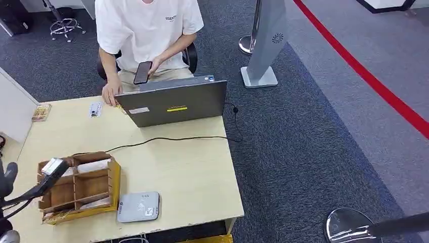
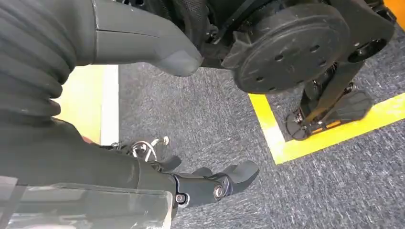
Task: Pass the card to the sensor for recognition and then transmit it.
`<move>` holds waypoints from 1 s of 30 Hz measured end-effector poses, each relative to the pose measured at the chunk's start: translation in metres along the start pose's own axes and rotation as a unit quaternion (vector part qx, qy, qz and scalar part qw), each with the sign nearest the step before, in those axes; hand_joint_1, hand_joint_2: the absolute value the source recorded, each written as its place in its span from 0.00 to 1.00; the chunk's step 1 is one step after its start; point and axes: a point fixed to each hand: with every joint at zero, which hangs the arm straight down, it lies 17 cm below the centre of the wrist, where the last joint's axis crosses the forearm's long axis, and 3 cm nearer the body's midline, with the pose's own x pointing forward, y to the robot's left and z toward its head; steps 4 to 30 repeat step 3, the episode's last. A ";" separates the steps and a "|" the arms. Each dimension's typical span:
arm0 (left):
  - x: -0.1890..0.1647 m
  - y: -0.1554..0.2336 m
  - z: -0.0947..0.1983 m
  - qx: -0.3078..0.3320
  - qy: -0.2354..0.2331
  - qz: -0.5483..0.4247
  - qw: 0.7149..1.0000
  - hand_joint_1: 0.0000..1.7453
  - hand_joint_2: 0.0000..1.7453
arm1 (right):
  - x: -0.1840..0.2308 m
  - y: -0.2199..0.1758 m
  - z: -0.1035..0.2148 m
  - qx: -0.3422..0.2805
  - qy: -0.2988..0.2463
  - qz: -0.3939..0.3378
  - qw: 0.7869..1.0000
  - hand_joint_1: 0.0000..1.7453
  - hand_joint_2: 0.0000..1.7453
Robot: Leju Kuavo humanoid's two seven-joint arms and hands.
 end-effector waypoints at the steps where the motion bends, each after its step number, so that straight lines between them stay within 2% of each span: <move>1: -0.021 -0.008 0.003 -0.006 0.011 -0.012 1.000 0.00 1.00 | 0.001 -0.001 -0.002 0.000 -0.001 -0.001 1.000 0.00 1.00; 3: -0.064 -0.024 0.010 -0.024 0.037 -0.038 0.998 0.00 1.00 | 0.004 -0.004 -0.007 -0.001 -0.002 -0.004 1.000 0.00 1.00; 30: -0.064 -0.024 0.010 -0.024 0.037 -0.038 0.998 0.00 1.00 | 0.004 -0.004 -0.007 -0.001 -0.002 -0.004 1.000 0.00 1.00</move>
